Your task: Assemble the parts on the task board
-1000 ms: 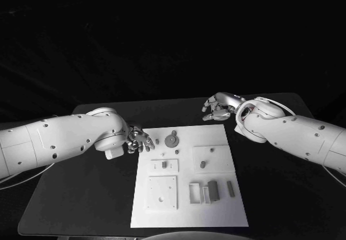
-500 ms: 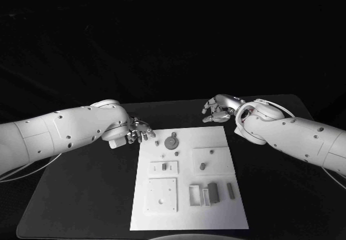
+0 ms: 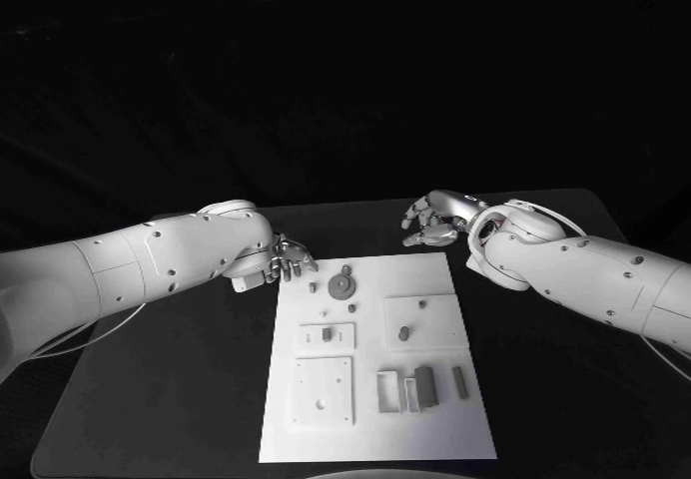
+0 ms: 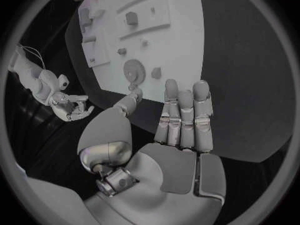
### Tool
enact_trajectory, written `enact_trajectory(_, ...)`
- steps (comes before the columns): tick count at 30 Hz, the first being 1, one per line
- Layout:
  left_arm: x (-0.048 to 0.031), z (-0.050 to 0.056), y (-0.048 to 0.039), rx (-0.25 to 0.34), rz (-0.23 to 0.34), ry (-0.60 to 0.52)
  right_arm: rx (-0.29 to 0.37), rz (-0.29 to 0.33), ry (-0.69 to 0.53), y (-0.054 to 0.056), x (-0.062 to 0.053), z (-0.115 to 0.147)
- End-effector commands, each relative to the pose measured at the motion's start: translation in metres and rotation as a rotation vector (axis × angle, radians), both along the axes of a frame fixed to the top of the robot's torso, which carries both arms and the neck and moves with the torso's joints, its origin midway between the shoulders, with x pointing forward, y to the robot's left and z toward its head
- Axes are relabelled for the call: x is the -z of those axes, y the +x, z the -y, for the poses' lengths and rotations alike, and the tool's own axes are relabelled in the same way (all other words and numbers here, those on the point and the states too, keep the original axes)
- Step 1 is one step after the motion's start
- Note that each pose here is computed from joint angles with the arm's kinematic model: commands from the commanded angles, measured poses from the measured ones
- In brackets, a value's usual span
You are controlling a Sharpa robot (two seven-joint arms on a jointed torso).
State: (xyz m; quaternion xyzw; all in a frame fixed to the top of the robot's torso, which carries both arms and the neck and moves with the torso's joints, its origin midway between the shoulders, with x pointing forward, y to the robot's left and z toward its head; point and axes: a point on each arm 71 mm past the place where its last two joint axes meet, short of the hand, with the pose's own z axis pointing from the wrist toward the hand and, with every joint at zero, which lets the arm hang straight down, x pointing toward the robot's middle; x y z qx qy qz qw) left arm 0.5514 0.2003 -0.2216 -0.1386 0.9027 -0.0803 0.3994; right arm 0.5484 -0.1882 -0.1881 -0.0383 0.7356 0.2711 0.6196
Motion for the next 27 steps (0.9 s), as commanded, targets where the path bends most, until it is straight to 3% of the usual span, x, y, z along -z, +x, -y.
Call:
enact_trajectory(1,0.004,0.005,-0.0012,0.042,-0.027,0.011,-0.008,-0.005,0.0,0.0,0.0,-0.002)
enact_trajectory(11,0.0167,0.015,-0.0025,0.058,-0.048,0.01,-0.01,-0.006,-0.001,0.0,0.0,-0.002)
enact_trajectory(27,0.0199,0.015,-0.0009,0.055,-0.056,0.016,-0.011,-0.007,-0.001,-0.001,0.0,-0.002)
